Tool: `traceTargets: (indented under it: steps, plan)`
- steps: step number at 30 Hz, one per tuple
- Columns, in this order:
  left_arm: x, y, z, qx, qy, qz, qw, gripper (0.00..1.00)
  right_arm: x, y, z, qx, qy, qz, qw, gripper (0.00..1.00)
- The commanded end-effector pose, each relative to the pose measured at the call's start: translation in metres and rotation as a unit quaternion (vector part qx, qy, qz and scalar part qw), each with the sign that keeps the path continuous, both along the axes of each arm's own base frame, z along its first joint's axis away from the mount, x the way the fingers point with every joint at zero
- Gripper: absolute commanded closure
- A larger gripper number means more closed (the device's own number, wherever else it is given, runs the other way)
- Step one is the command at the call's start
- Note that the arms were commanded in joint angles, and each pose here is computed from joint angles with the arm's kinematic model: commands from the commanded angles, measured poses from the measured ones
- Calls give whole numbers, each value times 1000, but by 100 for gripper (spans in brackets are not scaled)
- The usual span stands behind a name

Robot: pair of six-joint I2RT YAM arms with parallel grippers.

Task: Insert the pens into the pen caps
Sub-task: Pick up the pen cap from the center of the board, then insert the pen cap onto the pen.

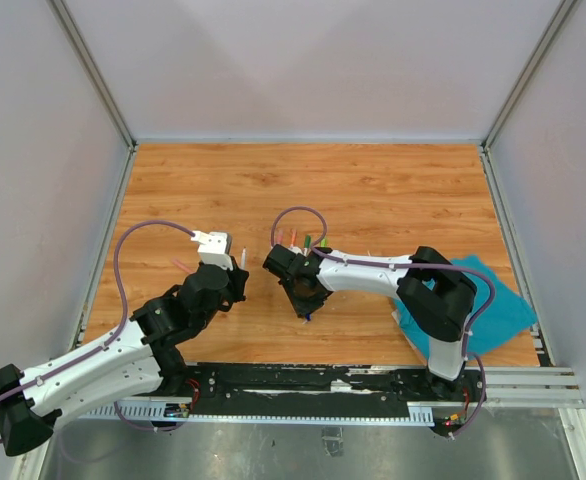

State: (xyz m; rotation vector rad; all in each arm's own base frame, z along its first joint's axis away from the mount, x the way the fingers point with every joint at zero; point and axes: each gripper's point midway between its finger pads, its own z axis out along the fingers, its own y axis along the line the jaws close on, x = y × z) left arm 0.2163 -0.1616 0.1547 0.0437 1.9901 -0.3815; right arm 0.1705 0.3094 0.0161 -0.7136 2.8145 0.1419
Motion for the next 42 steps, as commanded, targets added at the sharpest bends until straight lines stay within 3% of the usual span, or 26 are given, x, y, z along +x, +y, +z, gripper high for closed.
traceTargets:
  steps: [1,5,12,18,24,32,42]
  plan:
    - [5,2,15,-14,-17,15,1000,100,-8,-11,-13,-17,15,-7,1000,76]
    - [5,2,16,-14,-16,14,1000,99,-8,-13,-15,-16,17,-9,1000,81]
    - [6,15,17,-19,-19,50,998,100,-5,-11,-4,1,2,-8,1000,99]
    - [6,16,18,-25,-23,54,998,100,0,-10,18,38,-32,-8,999,99]
    - [7,19,25,-50,-33,67,996,99,-2,4,48,128,-55,40,989,99]
    - [5,15,30,-50,-39,47,997,99,9,-10,87,236,-51,20,970,99]
    - [6,8,34,-50,-43,32,997,99,46,-61,147,331,-229,-38,914,99]
